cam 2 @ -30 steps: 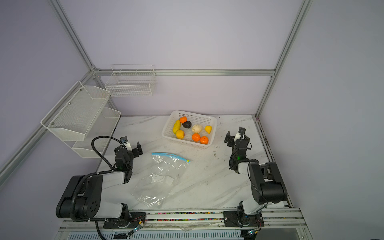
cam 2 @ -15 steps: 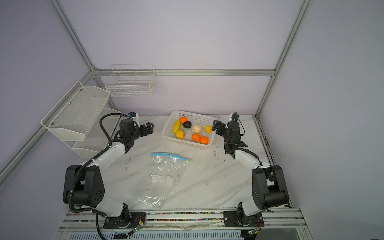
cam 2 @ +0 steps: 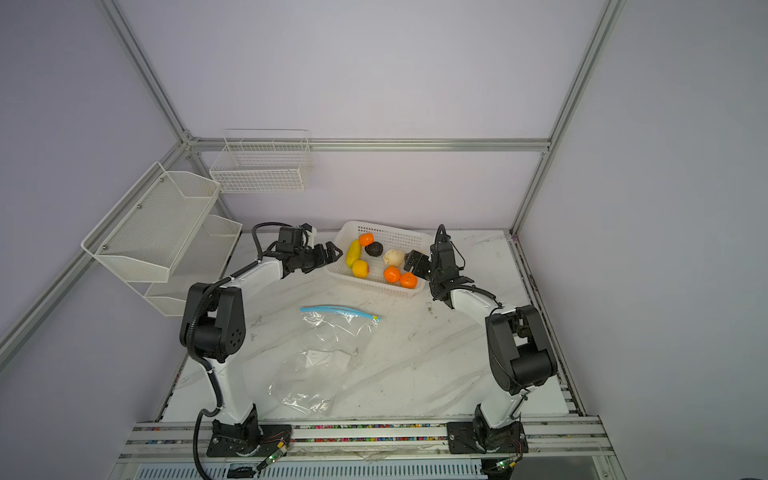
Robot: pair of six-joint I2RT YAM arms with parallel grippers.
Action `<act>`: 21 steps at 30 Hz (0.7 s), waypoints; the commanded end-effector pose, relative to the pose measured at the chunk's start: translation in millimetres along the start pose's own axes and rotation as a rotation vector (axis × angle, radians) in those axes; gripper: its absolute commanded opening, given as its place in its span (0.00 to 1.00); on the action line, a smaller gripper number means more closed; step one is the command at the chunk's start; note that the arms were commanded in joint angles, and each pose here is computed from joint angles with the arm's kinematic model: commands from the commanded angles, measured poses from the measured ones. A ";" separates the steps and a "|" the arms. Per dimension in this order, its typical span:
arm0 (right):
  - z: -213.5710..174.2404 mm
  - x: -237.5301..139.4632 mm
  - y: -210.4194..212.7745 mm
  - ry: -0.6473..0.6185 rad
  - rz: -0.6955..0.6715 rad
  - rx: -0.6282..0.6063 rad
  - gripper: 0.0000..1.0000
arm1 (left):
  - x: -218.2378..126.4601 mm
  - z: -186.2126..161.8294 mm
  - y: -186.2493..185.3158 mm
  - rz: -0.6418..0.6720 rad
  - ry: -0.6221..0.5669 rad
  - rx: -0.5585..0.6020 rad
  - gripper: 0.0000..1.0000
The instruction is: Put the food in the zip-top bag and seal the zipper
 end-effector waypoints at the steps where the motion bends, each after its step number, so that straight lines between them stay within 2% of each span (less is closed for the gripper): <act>1: -10.9 1.2 -23.5 0.035 -0.140 -0.004 0.98 | -1.5 32.3 -37.4 -0.104 -0.055 0.014 1.00; 16: -1.9 -8.4 -22.3 -0.018 -0.157 -0.065 0.97 | 37.7 25.5 -92.5 -0.211 -0.007 0.100 1.00; 18: 3.4 -17.9 -14.8 -0.028 -0.136 -0.112 0.97 | 31.8 27.7 -96.1 -0.198 0.000 0.110 1.00; 21: 6.5 -38.4 3.8 -0.024 -0.051 -0.163 0.96 | 1.7 33.8 -96.7 -0.157 -0.025 0.138 1.00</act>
Point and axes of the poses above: each gripper's point midway between its finger pads, its own x axis out along the fingers, its own y axis along the line the jaws close on, z = x × y, the point moved 5 cm from there along -x, back along the fingers, and after that the axes turned 12 degrees about x, right-handed, at the moved point
